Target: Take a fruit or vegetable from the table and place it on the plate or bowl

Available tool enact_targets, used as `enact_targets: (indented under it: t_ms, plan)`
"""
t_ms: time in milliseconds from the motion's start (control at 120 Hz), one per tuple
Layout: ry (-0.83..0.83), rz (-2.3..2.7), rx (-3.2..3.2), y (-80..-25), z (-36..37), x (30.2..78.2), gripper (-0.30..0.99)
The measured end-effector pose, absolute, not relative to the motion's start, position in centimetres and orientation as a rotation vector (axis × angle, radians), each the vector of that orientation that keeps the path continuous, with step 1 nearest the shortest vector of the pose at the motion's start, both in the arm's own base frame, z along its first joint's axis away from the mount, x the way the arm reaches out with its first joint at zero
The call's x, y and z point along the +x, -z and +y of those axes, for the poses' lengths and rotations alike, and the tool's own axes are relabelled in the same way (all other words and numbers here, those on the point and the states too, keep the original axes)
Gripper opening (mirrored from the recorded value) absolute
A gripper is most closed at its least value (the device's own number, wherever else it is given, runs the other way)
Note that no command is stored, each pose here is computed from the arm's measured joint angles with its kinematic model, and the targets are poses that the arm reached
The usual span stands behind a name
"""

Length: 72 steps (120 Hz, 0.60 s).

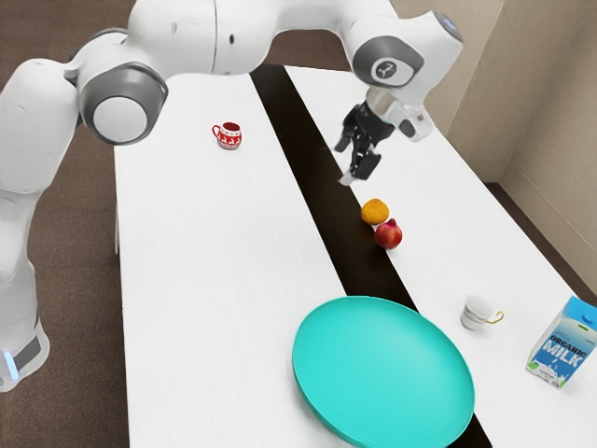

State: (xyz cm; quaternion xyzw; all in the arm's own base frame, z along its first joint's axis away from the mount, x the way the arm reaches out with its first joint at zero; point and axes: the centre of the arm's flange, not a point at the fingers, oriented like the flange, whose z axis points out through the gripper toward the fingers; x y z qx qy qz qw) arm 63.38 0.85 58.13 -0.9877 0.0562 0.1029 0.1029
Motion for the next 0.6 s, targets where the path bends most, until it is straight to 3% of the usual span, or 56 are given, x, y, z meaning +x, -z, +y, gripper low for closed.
enact_targets:
  t_ms: [175, 600]
  plan:
    - [-0.082, 0.219, -2.909, -59.2, 0.9, 65.2, 0.69]
    - [0.199, 0.018, -2.974, -60.4, -0.9, 66.9, 0.69]
